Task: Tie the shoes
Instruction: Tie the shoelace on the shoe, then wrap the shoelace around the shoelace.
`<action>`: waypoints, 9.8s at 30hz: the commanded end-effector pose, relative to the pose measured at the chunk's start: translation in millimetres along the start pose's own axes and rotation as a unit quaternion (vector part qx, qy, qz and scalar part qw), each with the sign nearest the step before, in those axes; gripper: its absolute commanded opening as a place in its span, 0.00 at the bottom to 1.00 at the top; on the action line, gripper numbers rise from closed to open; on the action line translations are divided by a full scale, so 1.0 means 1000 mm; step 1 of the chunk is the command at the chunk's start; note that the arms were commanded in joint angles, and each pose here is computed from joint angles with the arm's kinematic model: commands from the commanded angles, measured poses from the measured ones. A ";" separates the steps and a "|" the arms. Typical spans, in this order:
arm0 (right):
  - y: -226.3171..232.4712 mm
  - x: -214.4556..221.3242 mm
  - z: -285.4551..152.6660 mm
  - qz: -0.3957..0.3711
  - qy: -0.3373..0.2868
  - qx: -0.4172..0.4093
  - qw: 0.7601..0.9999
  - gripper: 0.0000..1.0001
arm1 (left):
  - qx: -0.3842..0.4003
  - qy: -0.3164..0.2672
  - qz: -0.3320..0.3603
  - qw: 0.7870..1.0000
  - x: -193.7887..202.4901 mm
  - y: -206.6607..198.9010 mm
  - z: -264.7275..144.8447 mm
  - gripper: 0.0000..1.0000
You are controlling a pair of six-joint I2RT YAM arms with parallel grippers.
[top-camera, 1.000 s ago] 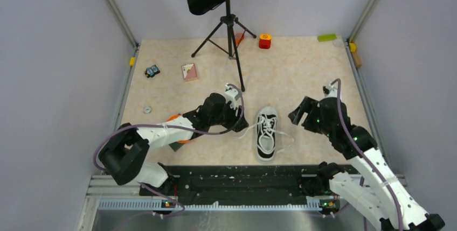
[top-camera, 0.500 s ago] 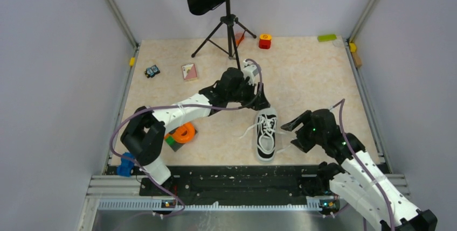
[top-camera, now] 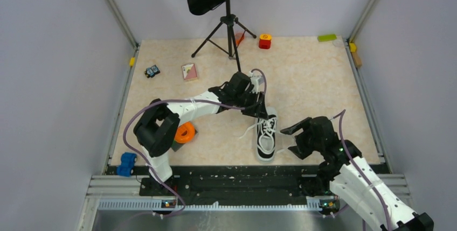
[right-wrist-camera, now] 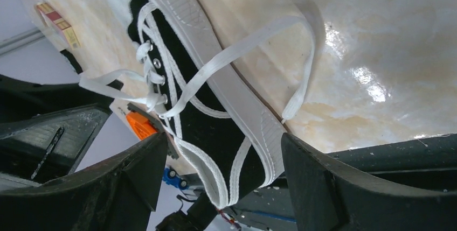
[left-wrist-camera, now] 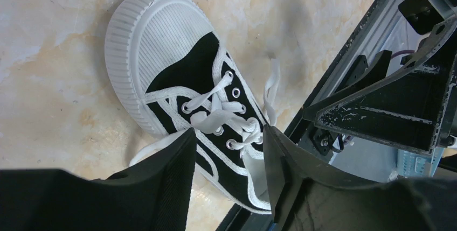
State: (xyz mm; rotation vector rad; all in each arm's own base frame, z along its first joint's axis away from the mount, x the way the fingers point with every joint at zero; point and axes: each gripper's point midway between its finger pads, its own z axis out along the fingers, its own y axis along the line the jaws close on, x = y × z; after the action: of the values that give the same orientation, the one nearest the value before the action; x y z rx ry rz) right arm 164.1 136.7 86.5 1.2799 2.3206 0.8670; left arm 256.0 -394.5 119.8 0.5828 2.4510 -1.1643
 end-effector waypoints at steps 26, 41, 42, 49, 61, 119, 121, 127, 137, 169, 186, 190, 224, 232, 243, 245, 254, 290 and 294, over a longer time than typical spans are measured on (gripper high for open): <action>0.013 -0.016 0.049 0.124 -0.007 -0.051 0.991 0.74 | -0.017 -0.074 0.041 0.996 -0.017 -0.001 -0.032 0.44; 0.015 -0.017 0.050 0.130 -0.004 -0.054 0.990 0.73 | 0.011 -0.066 0.121 0.990 -0.021 0.005 -0.008 0.49; 0.015 -0.017 0.050 0.130 -0.003 -0.054 0.990 0.73 | 0.013 -0.064 0.122 0.990 -0.020 0.005 -0.006 0.49; 0.015 -0.017 0.050 0.130 -0.003 -0.055 0.990 0.73 | 0.031 -0.075 0.121 0.989 -0.023 0.003 0.003 0.49; 0.012 -0.017 0.055 0.133 0.001 -0.049 0.990 0.67 | 0.031 -0.075 0.123 0.989 -0.028 0.007 0.013 0.20; 0.026 -0.020 0.044 0.115 -0.006 -0.073 0.991 0.65 | -0.027 -0.013 0.060 0.998 0.045 0.015 -0.047 0.00; 0.024 -0.020 0.050 0.117 -0.006 -0.070 0.991 0.65 | -0.027 -0.013 0.060 0.998 0.045 0.015 -0.047 0.00; 0.037 -0.028 0.058 0.099 -0.021 -0.078 0.992 0.40 | -0.030 -0.007 0.061 0.998 0.049 0.016 -0.048 0.00; 0.027 -0.047 0.040 0.077 -0.086 -0.051 0.992 0.00 | -0.060 -0.011 0.076 0.995 0.051 0.025 -0.060 0.00; 0.001 -0.073 0.022 0.023 -0.165 -0.003 0.986 0.00 | -0.076 0.062 0.037 0.994 0.084 0.061 -0.045 0.00; -0.005 -0.078 0.021 0.013 -0.177 0.007 0.984 0.00 | -0.089 0.035 0.054 0.994 0.066 0.055 -0.055 0.00; 0.006 -0.075 0.024 -0.011 -0.166 -0.016 0.986 0.00 | -0.075 0.047 0.050 0.995 0.067 0.051 -0.050 0.00; 0.166 -0.011 -0.018 -0.518 -0.022 -0.234 0.823 0.66 | -0.002 0.031 0.033 0.999 0.043 0.008 -0.050 0.33; 0.170 0.018 -0.002 -0.689 -0.006 -0.185 0.701 0.63 | 0.001 -0.118 -0.030 0.993 -0.007 0.026 -0.113 0.36; 0.140 0.073 0.047 -0.875 0.044 -0.110 0.468 0.59 | -0.145 -0.289 -0.203 0.924 -0.014 0.102 -0.217 0.47; 0.130 0.078 0.059 -0.892 0.070 -0.095 0.436 0.59 | -0.149 -0.307 -0.205 0.917 -0.012 0.103 -0.227 0.49; 0.097 0.083 0.086 -0.926 0.136 -0.042 0.350 0.60 | -0.158 -0.294 -0.214 0.918 0.003 0.111 -0.226 0.49; 0.106 0.085 0.076 -0.914 0.080 -0.043 0.395 0.00 | -0.085 -0.217 -0.180 0.956 0.014 0.106 -0.185 0.47; 0.118 0.087 0.060 -0.898 0.056 -0.068 0.430 0.00 | -0.053 -0.192 -0.157 0.967 0.010 0.093 -0.163 0.47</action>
State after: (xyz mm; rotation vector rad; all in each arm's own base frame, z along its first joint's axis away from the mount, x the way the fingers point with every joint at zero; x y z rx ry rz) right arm 226.1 270.3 86.5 -1.6545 1.9810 0.0578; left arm 270.3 -181.1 141.5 -0.2392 2.3478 -1.0090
